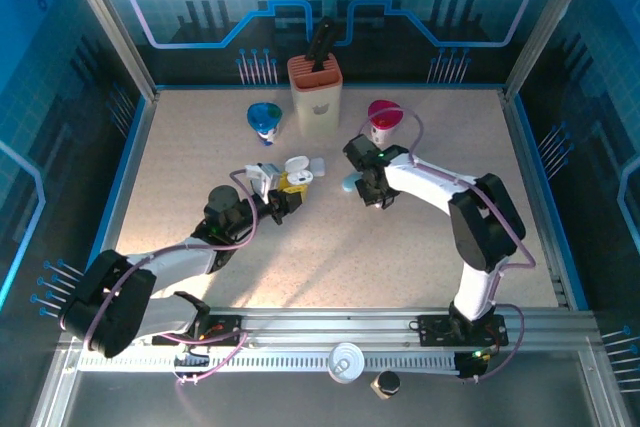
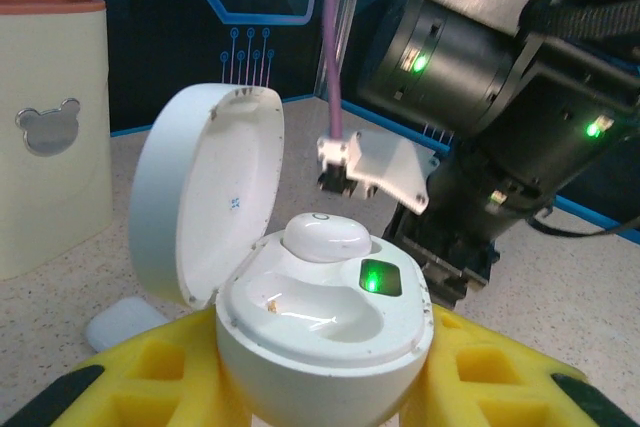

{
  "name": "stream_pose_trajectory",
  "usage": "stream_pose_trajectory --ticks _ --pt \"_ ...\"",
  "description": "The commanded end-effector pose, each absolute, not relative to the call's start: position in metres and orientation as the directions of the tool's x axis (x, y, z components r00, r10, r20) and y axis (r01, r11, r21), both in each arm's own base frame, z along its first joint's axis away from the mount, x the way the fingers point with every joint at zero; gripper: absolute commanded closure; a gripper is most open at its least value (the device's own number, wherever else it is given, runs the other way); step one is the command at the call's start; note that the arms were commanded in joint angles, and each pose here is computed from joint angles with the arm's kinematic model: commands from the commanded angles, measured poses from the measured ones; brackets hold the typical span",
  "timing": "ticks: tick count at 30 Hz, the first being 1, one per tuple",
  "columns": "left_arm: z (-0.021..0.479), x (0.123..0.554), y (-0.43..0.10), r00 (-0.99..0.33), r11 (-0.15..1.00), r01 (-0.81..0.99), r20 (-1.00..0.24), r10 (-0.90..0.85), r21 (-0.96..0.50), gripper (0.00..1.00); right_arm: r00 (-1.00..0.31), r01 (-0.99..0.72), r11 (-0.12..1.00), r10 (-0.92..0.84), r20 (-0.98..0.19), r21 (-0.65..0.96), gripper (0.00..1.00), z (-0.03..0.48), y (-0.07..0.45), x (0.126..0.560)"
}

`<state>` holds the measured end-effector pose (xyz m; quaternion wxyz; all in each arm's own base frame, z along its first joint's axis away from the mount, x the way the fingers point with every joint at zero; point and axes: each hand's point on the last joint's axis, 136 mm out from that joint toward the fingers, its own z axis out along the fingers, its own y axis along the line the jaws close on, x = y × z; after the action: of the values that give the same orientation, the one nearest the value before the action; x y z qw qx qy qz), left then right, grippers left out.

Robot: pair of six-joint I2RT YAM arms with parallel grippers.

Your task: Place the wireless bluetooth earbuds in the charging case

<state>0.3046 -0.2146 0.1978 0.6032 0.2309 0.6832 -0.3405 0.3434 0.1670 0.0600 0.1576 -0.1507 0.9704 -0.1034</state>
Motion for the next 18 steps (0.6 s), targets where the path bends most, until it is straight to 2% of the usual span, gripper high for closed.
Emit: stream_pose_trajectory --ticks 1,18 --pt "0.207 0.304 -0.210 -0.132 0.673 0.719 -0.985 -0.115 -0.174 0.67 -0.901 -0.284 0.900 -0.369 -0.230 -0.331 0.59 0.056 0.166 0.342" --pt "0.203 0.302 -0.212 -0.145 0.662 0.729 -0.984 -0.103 -0.177 0.67 -0.907 -0.334 0.866 -0.403 -0.124 -0.372 0.74 0.020 0.171 0.339"
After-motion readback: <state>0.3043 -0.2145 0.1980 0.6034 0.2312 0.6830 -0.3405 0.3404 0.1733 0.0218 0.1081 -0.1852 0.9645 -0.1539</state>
